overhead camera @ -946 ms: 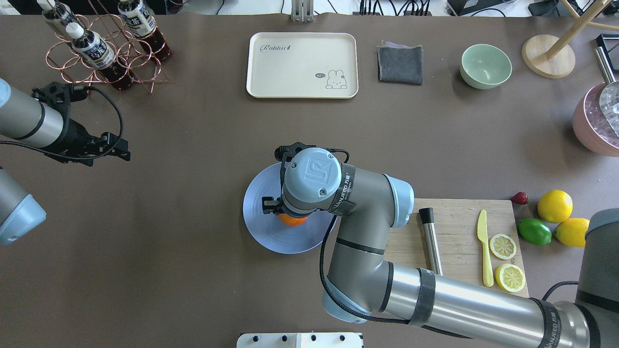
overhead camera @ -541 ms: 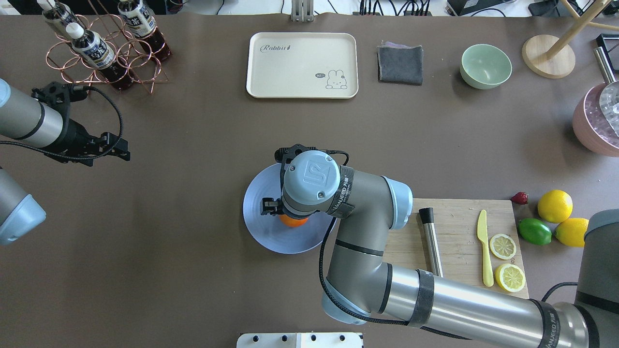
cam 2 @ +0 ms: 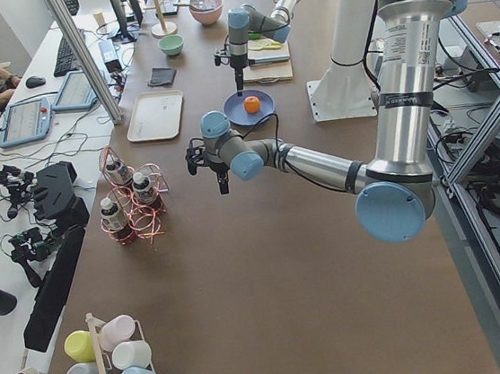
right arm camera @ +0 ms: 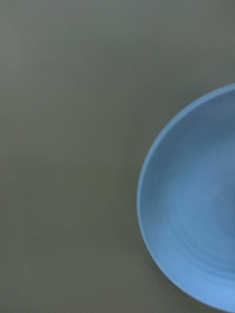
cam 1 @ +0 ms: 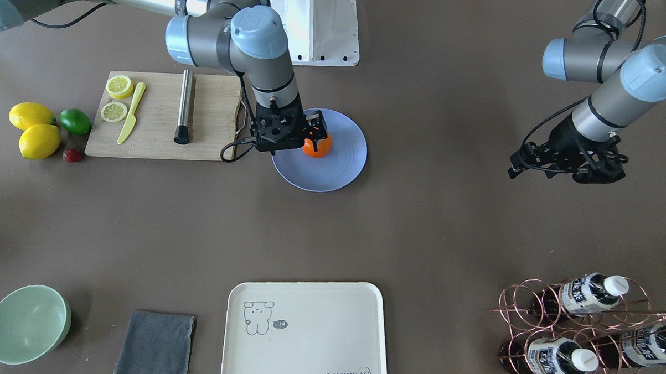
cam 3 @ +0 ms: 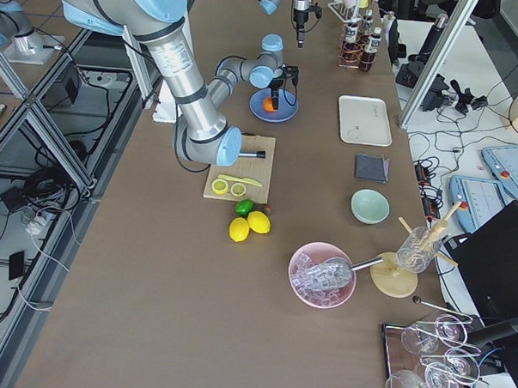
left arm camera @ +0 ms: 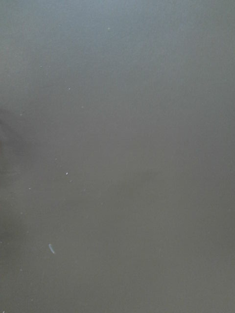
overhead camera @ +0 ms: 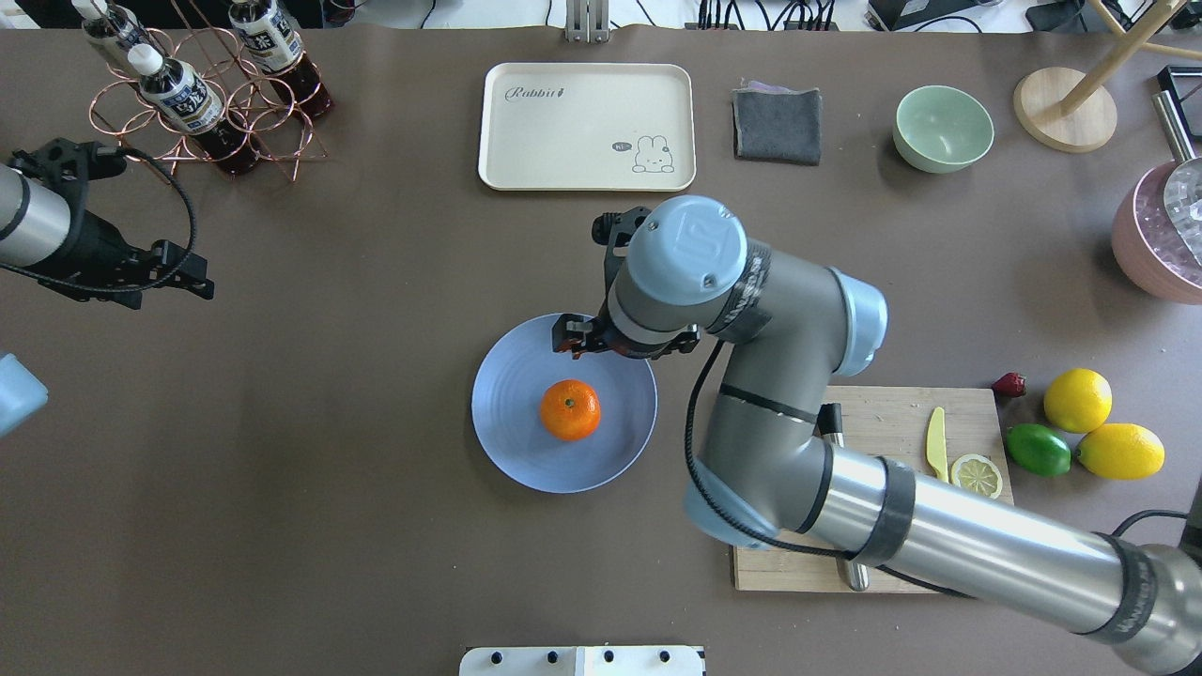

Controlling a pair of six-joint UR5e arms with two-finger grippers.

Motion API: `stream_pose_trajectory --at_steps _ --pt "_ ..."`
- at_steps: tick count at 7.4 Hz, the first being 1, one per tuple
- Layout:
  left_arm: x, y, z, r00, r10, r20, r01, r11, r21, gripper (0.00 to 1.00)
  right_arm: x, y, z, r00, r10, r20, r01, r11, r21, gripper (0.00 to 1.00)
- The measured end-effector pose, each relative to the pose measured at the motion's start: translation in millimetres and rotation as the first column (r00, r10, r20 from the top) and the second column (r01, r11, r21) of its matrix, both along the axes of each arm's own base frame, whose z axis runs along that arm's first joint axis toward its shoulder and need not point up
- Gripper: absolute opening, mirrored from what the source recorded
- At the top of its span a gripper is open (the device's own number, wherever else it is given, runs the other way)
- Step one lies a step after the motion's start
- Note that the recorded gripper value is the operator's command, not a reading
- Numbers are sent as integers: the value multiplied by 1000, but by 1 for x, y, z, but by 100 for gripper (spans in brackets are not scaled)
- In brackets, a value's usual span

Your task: Pick orange to plate

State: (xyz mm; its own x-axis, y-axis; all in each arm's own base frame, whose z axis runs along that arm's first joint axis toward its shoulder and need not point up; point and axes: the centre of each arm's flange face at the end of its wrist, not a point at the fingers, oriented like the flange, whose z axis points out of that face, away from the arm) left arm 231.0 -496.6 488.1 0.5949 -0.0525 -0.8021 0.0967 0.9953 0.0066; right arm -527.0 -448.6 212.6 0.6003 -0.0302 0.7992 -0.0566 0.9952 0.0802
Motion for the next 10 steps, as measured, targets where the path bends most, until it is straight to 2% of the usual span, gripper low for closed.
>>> stream_pose_trajectory --at_steps 2,3,4,5,7,9,10 --pt "-93 3 66 998 46 45 -49 996 75 97 153 -67 88 998 -64 -13 64 998 11 100" --pt "-140 6 96 998 60 36 -64 993 97 97 227 -85 145 994 -106 -31 107 994 31 100" --pt "-185 10 122 998 66 21 -68 991 117 97 294 -90 202 989 -140 -50 143 989 50 100" --pt "-224 15 142 997 68 24 -70 989 134 97 357 -84 256 985 -161 -69 166 984 64 100" --pt "-279 31 174 995 74 62 -82 987 138 97 459 -49 354 974 -194 -116 203 977 71 100" --pt "-293 40 196 992 80 99 -91 989 113 97 529 -23 422 974 -181 -134 188 981 44 100" --pt "-295 42 203 991 81 105 -92 991 102 97 551 -16 440 978 -159 -135 165 986 30 100"
